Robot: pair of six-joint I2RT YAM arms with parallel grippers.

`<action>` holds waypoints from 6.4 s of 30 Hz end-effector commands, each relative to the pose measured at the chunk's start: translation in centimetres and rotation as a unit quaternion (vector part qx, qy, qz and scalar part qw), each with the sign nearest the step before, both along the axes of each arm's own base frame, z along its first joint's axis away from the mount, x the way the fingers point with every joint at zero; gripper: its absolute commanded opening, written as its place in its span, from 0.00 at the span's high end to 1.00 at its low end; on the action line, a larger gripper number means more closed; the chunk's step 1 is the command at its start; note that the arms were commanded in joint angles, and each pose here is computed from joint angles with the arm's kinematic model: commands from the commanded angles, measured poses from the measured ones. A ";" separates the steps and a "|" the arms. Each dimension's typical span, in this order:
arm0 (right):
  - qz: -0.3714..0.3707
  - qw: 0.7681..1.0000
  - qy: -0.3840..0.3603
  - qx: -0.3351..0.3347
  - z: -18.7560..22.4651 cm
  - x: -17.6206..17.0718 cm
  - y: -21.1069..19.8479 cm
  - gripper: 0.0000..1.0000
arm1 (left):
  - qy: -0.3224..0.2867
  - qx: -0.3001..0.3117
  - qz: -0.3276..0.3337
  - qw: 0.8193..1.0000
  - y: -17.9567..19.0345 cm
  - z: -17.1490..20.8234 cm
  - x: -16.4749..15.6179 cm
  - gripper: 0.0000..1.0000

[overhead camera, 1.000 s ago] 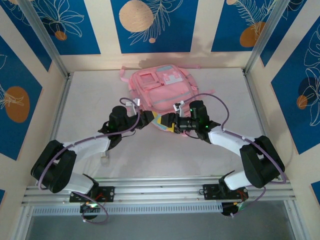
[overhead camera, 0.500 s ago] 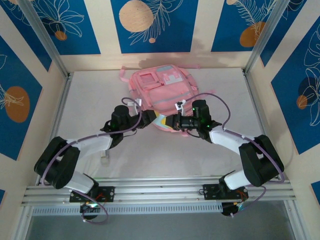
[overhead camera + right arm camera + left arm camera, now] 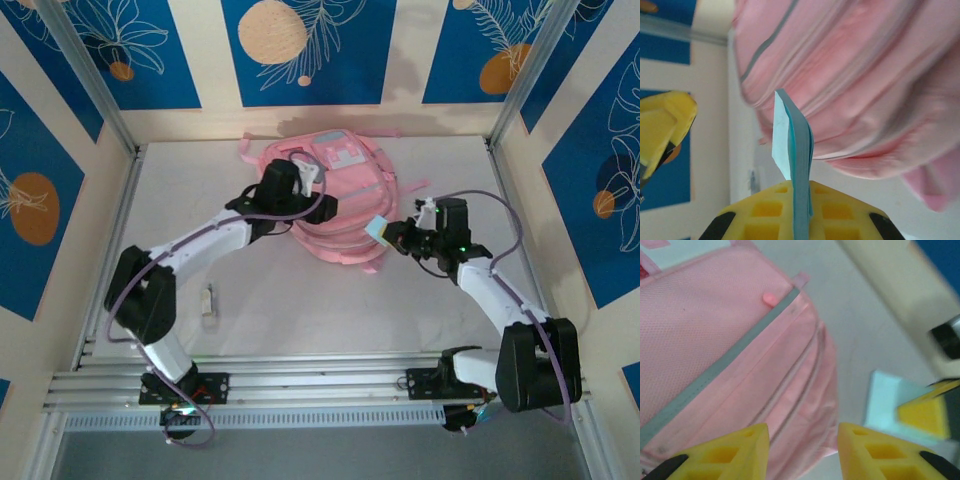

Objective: Pack the student bag

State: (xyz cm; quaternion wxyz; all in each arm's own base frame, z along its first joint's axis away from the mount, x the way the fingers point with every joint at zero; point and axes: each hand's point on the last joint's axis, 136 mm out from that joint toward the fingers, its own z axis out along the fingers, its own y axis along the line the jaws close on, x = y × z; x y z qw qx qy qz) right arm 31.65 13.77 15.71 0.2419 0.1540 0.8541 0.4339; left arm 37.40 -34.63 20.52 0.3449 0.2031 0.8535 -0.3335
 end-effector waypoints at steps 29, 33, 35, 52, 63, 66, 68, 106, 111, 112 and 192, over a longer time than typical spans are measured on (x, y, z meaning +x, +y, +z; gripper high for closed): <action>-0.025 0.999 0.018 0.012 -0.4 -0.7 -2.7 1.00 | -0.091 0.330 -0.108 0.933 0.0 -10.9 5.1 0.69; -0.028 0.999 0.015 0.015 -0.2 -0.5 -2.7 1.00 | -0.080 0.286 -0.102 0.950 -0.7 -8.9 4.8 1.00; -0.031 0.999 0.012 0.014 0.0 -0.3 -2.8 1.00 | -0.070 0.247 -0.097 0.962 -1.2 -6.9 4.5 1.00; -0.019 1.000 -0.007 0.019 1.4 1.6 -1.8 1.00 | -0.019 0.143 -0.117 0.983 -2.1 -3.5 3.5 0.98; -0.013 1.000 -0.004 0.014 1.1 1.8 -1.4 1.00 | 0.004 0.137 -0.118 0.984 -1.8 -4.9 4.1 0.75; -0.012 1.000 -0.001 0.014 0.9 1.8 -1.4 1.00 | 0.006 0.140 -0.116 0.983 -1.7 -5.1 4.2 0.76; -0.010 1.000 0.001 0.015 0.8 1.8 -1.3 1.00 | 0.006 0.140 -0.115 0.983 -1.7 -5.3 4.3 0.81; -0.016 1.000 0.010 0.017 0.4 2.0 -1.5 1.00 | 0.019 0.027 -0.047 0.998 -0.4 -1.0 5.7 1.00; -0.018 1.000 0.009 0.023 0.6 2.4 -1.4 1.00 | 0.022 -0.008 -0.037 0.999 0.0 0.6 6.1 1.00; -0.020 0.999 0.009 0.026 0.6 2.6 -1.4 1.00 | 0.020 -0.008 -0.035 0.999 0.0 0.6 6.1 1.00; -0.040 0.996 0.032 0.069 0.4 14.7 9.9 0.85 | -0.018 -0.011 0.011 1.000 1.0 2.5 5.1 1.00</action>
